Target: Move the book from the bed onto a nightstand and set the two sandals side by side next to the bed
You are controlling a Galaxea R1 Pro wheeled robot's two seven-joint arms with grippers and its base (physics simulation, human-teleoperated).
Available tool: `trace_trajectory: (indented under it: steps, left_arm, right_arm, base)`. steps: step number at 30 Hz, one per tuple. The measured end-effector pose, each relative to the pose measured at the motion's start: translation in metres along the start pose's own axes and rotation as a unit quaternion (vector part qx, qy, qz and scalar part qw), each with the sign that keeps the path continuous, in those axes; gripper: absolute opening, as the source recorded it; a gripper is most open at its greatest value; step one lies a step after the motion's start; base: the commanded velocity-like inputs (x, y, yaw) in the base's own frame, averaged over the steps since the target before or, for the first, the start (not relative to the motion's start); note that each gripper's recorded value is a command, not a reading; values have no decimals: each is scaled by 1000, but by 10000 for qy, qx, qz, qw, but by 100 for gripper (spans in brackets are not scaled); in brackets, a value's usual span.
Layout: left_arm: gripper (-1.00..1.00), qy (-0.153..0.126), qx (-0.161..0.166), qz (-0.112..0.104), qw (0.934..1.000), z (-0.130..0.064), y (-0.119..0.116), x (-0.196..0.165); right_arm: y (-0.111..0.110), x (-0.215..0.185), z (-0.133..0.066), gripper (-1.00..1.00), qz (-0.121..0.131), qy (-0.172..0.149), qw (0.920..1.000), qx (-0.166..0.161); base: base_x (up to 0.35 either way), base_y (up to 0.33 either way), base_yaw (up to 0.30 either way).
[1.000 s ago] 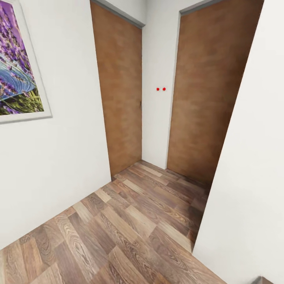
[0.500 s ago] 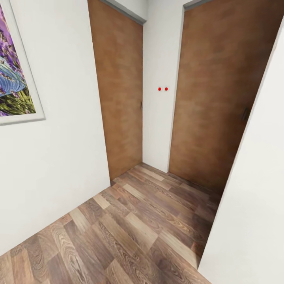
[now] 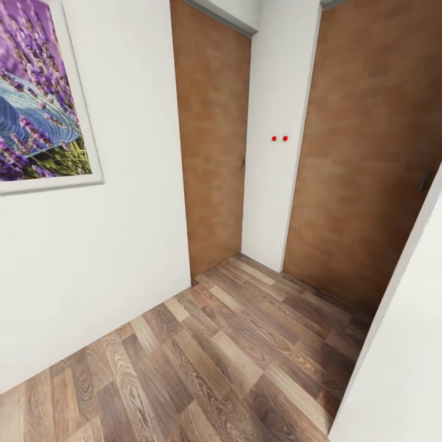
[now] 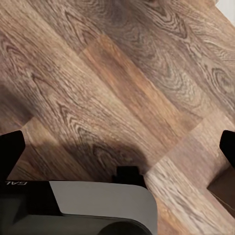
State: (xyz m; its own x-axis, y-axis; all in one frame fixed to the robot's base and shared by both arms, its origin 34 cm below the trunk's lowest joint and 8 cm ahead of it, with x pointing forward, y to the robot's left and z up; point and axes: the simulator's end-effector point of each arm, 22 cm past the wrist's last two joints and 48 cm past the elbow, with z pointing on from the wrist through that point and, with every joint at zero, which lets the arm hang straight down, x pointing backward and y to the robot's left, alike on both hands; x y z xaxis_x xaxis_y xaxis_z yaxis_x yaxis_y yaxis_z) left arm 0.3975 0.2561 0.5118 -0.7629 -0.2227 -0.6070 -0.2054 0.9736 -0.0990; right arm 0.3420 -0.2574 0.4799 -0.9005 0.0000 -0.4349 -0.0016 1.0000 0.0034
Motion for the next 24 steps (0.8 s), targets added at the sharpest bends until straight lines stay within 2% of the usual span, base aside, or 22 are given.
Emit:
trace_trajectory:
  steps: [24]
  left_arm:
    - [100, 1, 0, 0, 10000, 0, 0, 0]
  right_arm:
    - [0, 0, 0, 100, 0, 3, 10000, 0]
  base:
    - [0, 0, 285]
